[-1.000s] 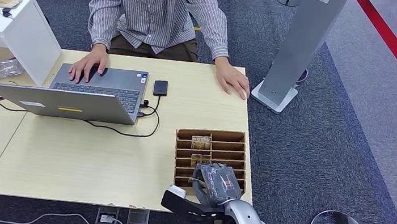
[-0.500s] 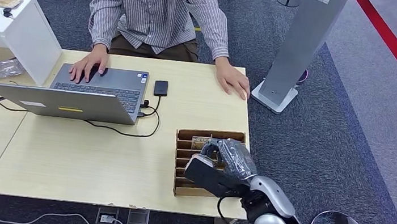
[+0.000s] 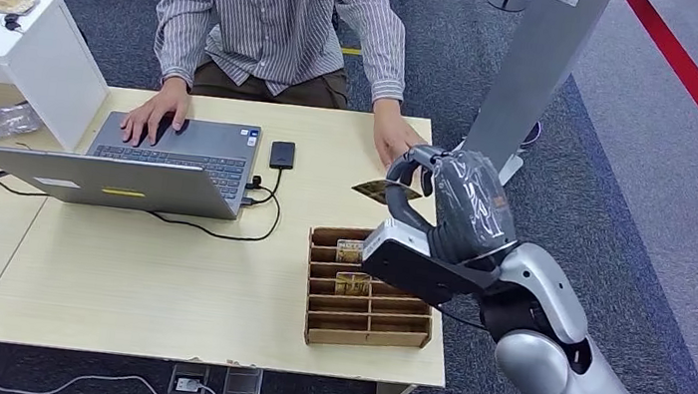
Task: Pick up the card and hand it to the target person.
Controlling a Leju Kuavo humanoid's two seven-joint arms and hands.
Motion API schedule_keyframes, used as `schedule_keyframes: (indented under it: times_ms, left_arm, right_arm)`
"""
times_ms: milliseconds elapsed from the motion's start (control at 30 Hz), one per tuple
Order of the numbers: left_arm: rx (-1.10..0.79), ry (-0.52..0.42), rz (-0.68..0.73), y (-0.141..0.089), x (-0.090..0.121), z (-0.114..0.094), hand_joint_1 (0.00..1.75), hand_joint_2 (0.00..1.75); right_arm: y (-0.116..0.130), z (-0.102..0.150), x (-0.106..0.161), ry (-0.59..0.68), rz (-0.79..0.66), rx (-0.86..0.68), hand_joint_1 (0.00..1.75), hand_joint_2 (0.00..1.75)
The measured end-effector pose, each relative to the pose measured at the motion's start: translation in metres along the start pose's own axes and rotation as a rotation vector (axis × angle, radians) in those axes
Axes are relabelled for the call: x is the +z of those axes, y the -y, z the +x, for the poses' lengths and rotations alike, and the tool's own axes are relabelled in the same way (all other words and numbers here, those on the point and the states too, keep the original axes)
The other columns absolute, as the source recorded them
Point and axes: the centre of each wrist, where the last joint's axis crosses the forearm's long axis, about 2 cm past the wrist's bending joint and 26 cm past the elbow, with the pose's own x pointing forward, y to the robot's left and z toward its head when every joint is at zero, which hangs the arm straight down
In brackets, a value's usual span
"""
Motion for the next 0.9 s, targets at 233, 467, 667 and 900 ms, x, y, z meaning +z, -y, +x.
schedule_keyframes:
  times_ms: [233,467,667,900]
  left_arm:
    - [-0.014,0.023,-0.011,0.005,0.0,0.005,0.0,1.75]
    - [-0.025,0.028,-0.02,0.007,0.0,0.014,0.0,1.75]
    - [-0.028,0.027,-0.022,0.007,0.0,0.016,0.0,1.75]
    - [-0.025,0.041,-0.033,0.007,0.0,0.014,0.0,0.44]
  right_arm:
    - [-0.016,-0.02,-0.027,0.083,-0.234,0.001,1.69,1.75]
    - [-0.04,-0.039,-0.043,0.055,-0.301,0.031,1.69,1.75]
    - [-0.059,-0.049,-0.051,0.011,-0.279,0.035,1.69,1.75]
    - [-0.078,-0.052,-0.057,-0.023,-0.253,-0.001,0.0,1.75]
